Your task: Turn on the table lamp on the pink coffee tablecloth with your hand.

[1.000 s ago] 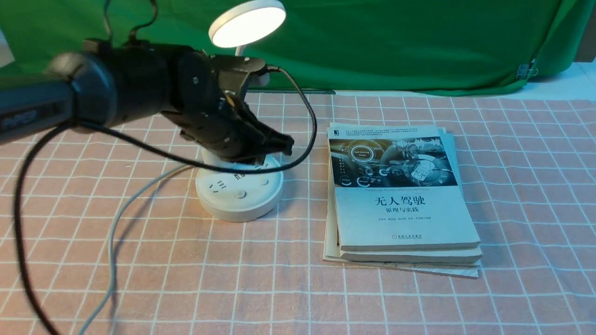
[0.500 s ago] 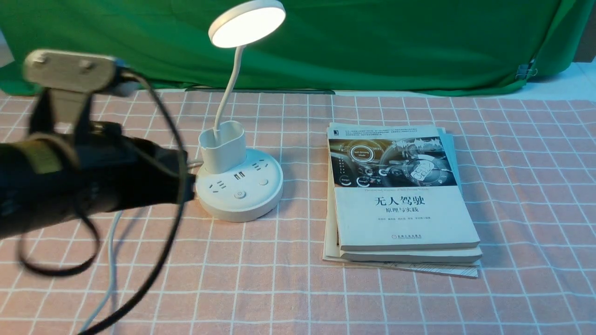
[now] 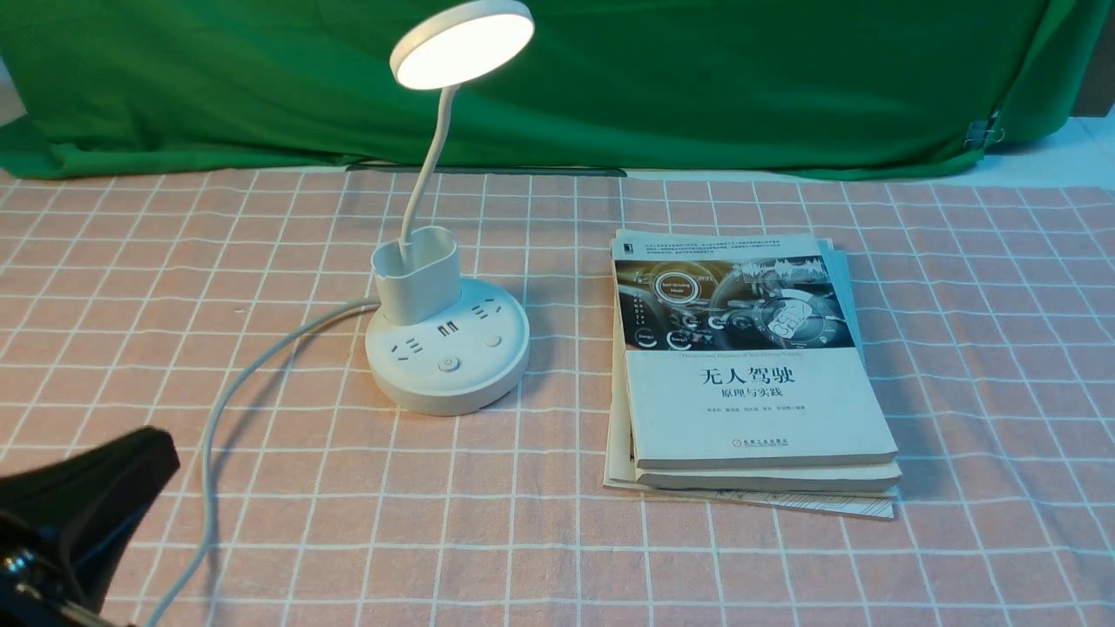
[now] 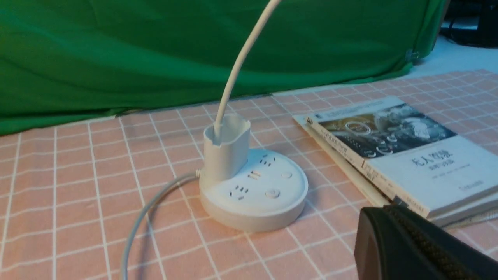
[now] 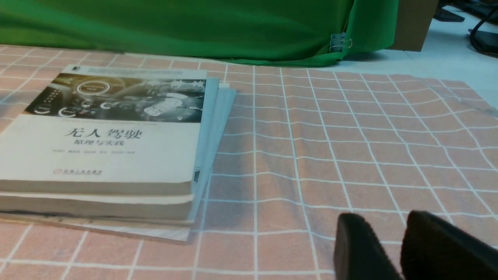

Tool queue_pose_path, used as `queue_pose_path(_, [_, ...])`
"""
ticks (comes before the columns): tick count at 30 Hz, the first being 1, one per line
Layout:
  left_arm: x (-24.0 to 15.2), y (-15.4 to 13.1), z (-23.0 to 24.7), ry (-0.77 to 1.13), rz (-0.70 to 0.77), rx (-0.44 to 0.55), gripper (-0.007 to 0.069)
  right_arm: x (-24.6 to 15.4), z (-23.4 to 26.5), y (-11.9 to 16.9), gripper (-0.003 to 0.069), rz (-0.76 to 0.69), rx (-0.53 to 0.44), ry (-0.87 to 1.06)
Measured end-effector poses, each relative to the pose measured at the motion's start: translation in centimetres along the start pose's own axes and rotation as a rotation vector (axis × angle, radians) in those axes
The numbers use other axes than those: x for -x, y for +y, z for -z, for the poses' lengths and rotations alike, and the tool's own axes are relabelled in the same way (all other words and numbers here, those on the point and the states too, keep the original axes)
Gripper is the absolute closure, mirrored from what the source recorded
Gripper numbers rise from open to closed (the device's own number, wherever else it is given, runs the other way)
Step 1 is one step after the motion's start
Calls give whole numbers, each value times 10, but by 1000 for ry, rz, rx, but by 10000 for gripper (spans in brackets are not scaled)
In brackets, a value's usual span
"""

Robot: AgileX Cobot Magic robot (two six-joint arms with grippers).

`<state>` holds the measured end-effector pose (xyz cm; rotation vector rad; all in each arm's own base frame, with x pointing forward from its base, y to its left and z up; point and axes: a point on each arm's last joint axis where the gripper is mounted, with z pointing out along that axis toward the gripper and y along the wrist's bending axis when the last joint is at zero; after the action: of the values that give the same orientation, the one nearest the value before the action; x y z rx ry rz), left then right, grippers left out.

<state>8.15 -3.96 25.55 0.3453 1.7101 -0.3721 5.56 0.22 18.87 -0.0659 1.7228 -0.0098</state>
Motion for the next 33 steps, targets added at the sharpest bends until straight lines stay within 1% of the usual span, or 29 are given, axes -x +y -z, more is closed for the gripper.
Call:
queue_pose_path(1, [-3,0,0,4,0,5,625,0,0,0,418,0,0,0])
queue_pose_path(3, [-22,1,-2,60,0,3,625,0,0,0,418,0,0,0])
queue_pose_path(4, [-22,1,-2,60,0,3,625,0,0,0,418,0,0,0])
queue_pose_path(5, [-35,2,-3,94,-2,9,625,0,0,0,418,0,0,0])
queue_pose_path(13, [-77,4,-2,223,-22,11,625,0,0,0,418,0,0,0])
queue_pose_path(15, [-79,4,0,212,-26,10,625,0,0,0,418,0,0,0])
queue_pose_path(19, [-77,4,10,153,-115,7,625,0,0,0,418,0,0,0])
queue_pose_path(21, [-74,6,14,104,-131,28,625,0,0,0,418,0,0,0])
queue_pose_path(24, [-70,9,21,26,-130,87,625,0,0,0,418,0,0,0])
queue_pose_path(25, [-69,11,24,-6,-112,136,624,0,0,0,418,0,0,0])
queue_pose_path(26, [-69,12,24,-12,-95,155,624,0,0,0,418,0,0,0])
queue_pose_path(27, [-68,14,25,-17,-55,153,624,0,0,0,418,0,0,0])
queue_pose_path(28, [-69,16,25,-20,-24,221,624,0,0,0,418,0,0,-1])
queue_pose_path(29, [-69,17,26,-21,-2,251,624,0,0,0,418,0,0,0])
queue_pose_path(30, [-69,18,26,-21,5,256,624,0,0,0,418,0,0,0])
queue_pose_path(31, [-69,20,26,-23,23,293,624,0,0,0,418,0,0,0])
queue_pose_path(33, [-69,21,27,-26,50,323,624,0,0,0,418,0,0,0])
